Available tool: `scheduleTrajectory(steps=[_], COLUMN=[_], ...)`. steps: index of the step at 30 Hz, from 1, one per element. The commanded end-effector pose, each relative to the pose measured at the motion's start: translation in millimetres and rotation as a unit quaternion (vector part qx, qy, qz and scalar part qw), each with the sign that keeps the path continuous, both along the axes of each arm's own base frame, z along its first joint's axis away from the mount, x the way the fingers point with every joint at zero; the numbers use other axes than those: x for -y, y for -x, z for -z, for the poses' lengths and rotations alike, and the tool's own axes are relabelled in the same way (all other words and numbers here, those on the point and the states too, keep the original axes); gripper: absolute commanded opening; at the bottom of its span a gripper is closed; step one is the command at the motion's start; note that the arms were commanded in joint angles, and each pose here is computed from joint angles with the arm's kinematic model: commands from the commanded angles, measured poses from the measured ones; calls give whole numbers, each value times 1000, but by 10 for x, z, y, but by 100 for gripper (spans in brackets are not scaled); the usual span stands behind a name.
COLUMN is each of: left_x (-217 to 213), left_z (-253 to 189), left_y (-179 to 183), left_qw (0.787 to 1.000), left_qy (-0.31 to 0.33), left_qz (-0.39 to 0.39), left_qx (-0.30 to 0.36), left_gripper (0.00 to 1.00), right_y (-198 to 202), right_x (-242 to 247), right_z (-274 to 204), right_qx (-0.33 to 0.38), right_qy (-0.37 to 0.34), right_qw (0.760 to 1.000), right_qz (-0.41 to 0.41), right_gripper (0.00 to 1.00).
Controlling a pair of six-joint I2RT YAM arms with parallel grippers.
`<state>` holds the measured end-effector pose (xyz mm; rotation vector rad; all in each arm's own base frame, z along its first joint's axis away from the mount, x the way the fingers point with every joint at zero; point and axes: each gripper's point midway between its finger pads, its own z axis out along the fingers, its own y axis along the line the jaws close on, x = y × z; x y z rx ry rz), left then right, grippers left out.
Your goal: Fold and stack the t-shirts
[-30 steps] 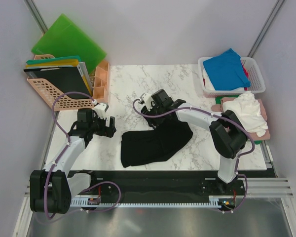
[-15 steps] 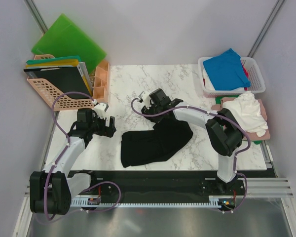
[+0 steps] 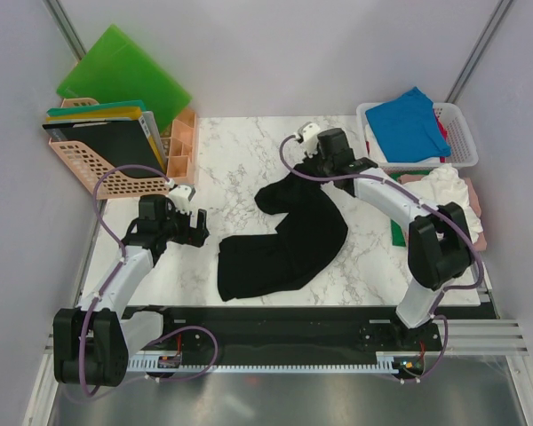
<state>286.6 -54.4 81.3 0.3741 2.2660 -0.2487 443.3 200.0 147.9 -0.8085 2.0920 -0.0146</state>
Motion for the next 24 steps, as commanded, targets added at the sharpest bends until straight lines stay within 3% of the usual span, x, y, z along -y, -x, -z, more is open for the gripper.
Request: scheduleTrajectory(steps=[1, 7, 11, 18, 24], left_x=[-27, -19, -19, -25, -25], left_z=[-179, -143, -137, -167, -154], left_y=[-106, -113, -121, -104, -116], left_qw=[999, 999, 1000, 999, 999], left_qy=[-15, -14, -15, -15, -16], left_qz=[7, 9, 10, 8, 8], left_qx=[36, 28, 24, 32, 29], left_gripper=[100, 100, 100, 100, 100], right_y=[-119, -124, -41, 8, 69], right_x=[456, 1228, 1716, 1945, 2020], right_z=[-320, -491, -753, -758, -731], right_qx=[56, 108, 196, 231, 225], right_qy=[16, 57, 97, 124, 116], right_qw=[996, 974, 923, 886, 887], right_qz=[61, 189, 317, 382, 387], right_gripper=[0, 0, 0, 0, 0])
